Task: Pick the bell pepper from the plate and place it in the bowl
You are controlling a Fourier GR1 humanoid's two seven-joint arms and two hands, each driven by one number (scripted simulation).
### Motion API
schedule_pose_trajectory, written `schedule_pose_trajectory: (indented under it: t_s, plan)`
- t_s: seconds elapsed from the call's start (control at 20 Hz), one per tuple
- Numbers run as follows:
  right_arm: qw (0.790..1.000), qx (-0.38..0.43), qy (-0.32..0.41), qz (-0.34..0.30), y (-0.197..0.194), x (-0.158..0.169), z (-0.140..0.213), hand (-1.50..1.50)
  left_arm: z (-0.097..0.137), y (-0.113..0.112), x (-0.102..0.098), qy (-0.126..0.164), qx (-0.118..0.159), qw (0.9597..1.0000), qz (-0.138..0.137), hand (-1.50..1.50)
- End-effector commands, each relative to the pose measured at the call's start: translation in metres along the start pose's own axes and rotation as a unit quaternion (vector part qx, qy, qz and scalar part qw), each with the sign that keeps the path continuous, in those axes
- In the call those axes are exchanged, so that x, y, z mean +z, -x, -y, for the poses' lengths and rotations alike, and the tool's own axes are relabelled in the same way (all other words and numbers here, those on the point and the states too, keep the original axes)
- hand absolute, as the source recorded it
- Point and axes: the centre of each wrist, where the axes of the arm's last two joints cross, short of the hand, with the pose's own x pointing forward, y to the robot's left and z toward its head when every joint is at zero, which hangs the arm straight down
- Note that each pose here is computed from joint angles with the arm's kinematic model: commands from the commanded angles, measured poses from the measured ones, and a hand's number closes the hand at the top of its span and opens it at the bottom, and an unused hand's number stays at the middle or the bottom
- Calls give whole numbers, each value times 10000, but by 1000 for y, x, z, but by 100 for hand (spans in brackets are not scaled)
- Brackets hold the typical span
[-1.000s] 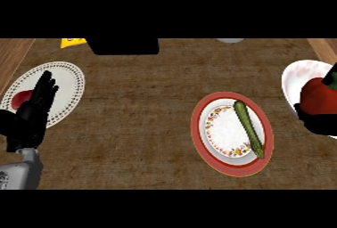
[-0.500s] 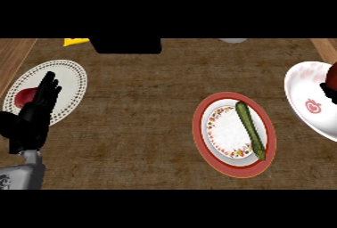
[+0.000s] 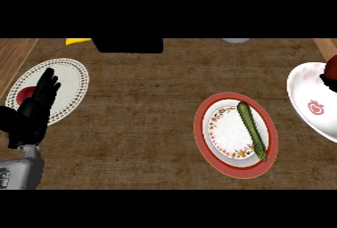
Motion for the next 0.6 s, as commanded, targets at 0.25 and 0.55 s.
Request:
schedule_pose_trajectory:
  t_s: [0.25,0.55]
  plan:
    - [9832,563,-1071,-1367,51,-12,-24,150,-12,-1,-5,113,-14,9999,-21,0]
    - [9851,-72,-1527,-792,95,0,-11,-150,-1,-5,0,104,31,9999,48,0]
